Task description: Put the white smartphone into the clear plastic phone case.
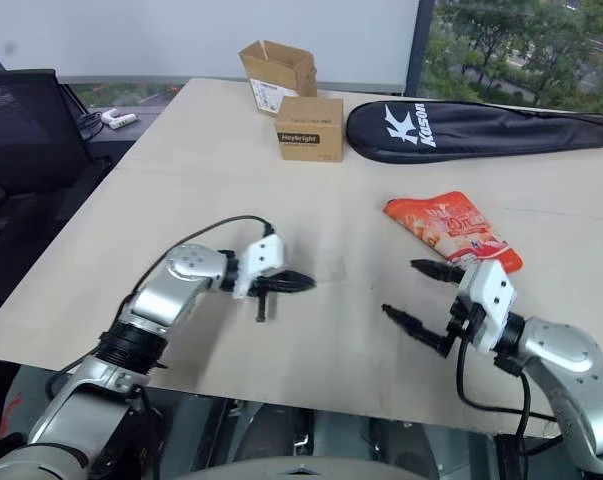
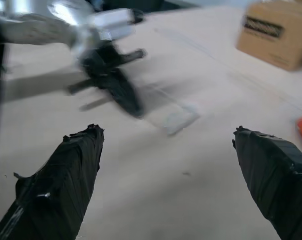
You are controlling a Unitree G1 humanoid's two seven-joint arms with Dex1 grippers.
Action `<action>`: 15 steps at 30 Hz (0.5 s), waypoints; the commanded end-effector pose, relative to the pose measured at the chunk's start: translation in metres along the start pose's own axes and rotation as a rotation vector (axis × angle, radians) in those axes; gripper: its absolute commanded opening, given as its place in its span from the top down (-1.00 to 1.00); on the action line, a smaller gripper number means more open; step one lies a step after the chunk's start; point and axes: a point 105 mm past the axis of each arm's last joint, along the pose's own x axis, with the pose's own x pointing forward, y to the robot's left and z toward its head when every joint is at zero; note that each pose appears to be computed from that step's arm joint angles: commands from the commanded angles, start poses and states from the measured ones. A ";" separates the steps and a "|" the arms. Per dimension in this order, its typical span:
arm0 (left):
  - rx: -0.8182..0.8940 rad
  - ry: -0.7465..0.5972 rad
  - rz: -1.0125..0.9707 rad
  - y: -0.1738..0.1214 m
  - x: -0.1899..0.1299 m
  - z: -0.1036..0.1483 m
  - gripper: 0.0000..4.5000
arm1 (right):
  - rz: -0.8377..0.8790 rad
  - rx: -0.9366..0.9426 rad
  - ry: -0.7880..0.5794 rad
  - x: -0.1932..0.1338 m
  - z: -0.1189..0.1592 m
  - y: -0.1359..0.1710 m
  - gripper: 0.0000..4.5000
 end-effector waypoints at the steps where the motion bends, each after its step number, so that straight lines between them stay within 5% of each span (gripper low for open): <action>1: 0.022 -0.005 -0.135 -0.020 0.019 0.011 0.98 | -0.094 -0.045 0.014 -0.005 0.008 -0.020 -1.00; 7: 0.006 -0.041 -0.136 -0.018 0.037 0.022 0.98 | -0.298 -0.087 0.116 -0.001 -0.007 -0.055 -1.00; 11: 0.043 -0.078 -0.144 -0.021 0.034 0.028 0.39 | -0.383 -0.099 0.155 0.010 -0.019 -0.077 -1.00; 15: 0.086 -0.137 -0.024 -0.004 0.010 0.047 -0.42 | -0.411 -0.083 0.272 0.014 -0.043 -0.090 -1.00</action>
